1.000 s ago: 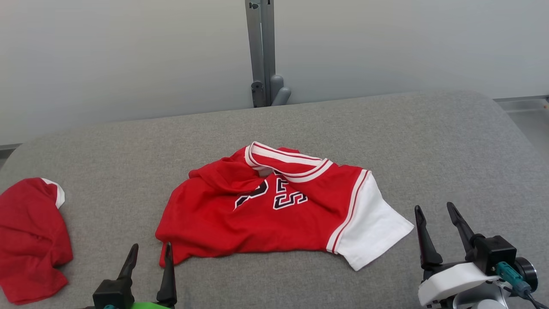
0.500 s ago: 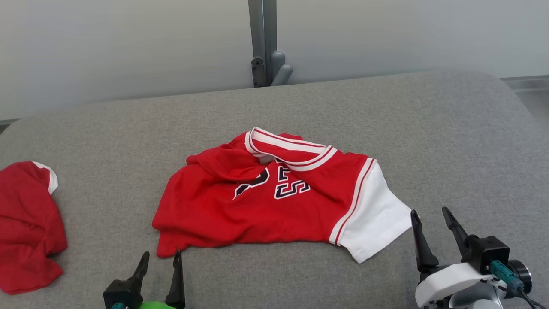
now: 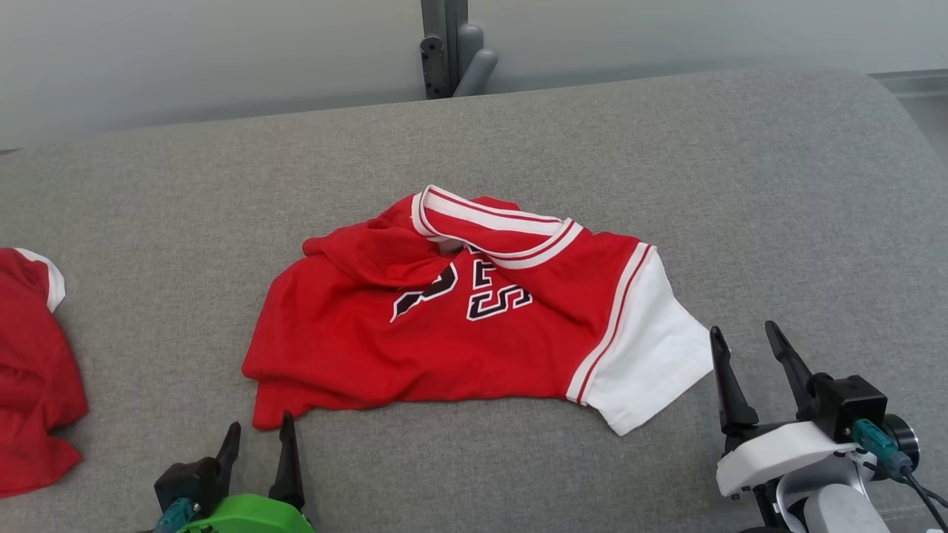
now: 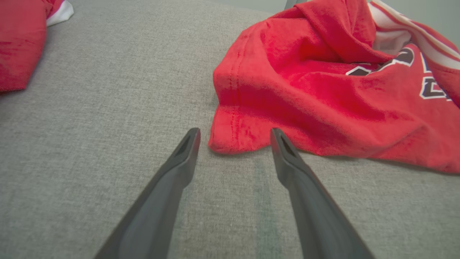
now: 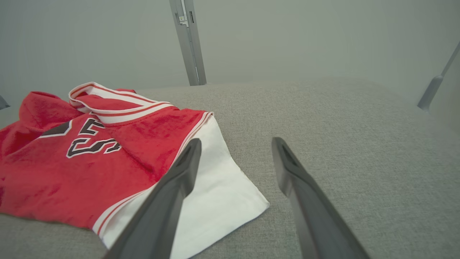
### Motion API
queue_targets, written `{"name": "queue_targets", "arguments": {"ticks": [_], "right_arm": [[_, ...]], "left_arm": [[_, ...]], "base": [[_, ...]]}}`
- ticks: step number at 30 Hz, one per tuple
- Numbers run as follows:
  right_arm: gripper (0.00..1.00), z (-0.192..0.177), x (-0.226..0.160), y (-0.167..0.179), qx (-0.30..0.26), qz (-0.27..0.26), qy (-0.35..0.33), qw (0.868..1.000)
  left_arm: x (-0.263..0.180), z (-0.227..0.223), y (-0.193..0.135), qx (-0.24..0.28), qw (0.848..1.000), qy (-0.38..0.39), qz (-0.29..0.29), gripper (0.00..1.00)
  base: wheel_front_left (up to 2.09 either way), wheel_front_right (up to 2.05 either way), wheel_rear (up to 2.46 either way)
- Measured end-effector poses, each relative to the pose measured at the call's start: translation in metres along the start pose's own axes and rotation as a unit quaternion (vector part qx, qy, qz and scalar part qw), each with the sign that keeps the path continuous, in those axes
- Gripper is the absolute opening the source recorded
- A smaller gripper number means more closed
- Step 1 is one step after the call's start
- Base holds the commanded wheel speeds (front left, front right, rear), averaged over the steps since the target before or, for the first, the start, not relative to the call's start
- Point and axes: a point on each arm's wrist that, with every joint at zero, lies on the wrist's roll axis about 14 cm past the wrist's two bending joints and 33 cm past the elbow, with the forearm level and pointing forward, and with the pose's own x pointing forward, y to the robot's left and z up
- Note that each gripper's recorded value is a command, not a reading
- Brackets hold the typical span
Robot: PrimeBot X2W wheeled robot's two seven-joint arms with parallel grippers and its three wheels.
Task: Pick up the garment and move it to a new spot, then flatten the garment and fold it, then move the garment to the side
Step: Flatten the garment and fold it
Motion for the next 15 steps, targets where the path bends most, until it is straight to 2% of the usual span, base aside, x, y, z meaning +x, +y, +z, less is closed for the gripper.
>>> {"name": "queue_targets", "arguments": {"ticks": [10, 15], "right_arm": [[1.0, 0.0, 0.007, -0.01, -0.002, -0.01, -0.001, 1.0], [1.0, -0.011, 0.005, -0.019, -0.005, -0.021, 0.017, 1.0]], "left_arm": [[0.015, -0.007, 0.007, -0.016, 1.0, 0.016, 0.016, 1.0], [0.022, -0.012, 0.005, -0.016, 0.999, 0.024, 0.014, 1.0]], "base": [[0.0, 0.0, 0.0], [0.0, 0.0, 0.0]]}}
